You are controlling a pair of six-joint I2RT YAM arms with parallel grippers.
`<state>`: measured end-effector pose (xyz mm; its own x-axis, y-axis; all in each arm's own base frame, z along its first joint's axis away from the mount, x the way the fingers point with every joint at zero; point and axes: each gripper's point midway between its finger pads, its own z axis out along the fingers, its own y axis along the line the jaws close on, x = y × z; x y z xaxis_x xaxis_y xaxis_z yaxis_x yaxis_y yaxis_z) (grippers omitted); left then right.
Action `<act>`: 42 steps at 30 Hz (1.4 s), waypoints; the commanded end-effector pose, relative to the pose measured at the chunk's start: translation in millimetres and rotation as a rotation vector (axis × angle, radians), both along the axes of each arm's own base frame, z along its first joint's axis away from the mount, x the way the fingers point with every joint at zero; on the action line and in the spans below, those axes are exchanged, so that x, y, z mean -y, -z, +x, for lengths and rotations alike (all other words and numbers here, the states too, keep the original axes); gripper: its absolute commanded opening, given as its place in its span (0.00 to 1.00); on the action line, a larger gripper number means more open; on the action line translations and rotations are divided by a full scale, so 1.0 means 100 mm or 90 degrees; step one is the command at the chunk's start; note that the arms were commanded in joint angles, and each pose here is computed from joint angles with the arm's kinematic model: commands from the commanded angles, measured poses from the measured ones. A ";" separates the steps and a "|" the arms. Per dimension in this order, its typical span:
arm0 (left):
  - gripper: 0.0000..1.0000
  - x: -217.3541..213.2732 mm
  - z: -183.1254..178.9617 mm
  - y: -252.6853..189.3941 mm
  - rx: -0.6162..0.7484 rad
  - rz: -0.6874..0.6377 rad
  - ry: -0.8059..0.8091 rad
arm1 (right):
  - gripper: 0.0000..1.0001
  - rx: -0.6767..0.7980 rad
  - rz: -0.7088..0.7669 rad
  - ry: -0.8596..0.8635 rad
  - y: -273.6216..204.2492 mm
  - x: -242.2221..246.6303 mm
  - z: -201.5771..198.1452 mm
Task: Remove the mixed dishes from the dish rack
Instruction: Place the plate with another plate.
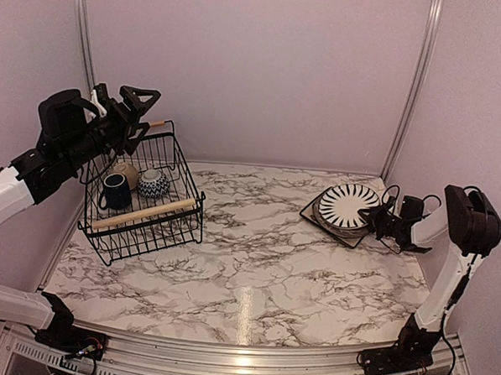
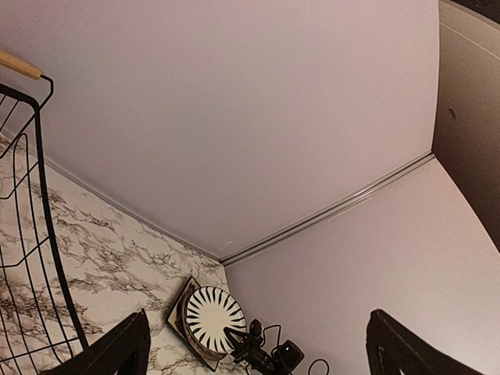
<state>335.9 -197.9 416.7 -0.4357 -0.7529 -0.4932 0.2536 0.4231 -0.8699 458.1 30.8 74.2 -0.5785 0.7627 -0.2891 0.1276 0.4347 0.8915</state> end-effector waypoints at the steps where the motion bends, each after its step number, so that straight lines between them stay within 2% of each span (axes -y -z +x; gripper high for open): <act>1: 0.99 0.07 0.01 -0.02 0.006 0.006 0.023 | 0.13 0.097 -0.040 -0.024 -0.41 -0.03 0.19; 8: 0.99 0.08 0.01 -0.02 0.007 0.005 0.028 | 0.24 0.070 -0.081 -0.019 -0.35 0.01 0.16; 24: 0.99 0.09 -0.02 -0.03 0.009 0.005 0.036 | 0.62 0.027 -0.197 -0.027 -0.35 0.03 0.04; 42: 0.99 0.14 0.02 -0.01 0.010 0.007 0.043 | 0.76 -0.051 -0.396 -0.044 -0.21 0.09 -0.05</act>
<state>335.6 -209.0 410.5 -0.4837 -0.7232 -0.4929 0.2654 0.4154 -0.8701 444.3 29.2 70.8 -0.6819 0.4985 -0.5353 0.1725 0.8208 0.5446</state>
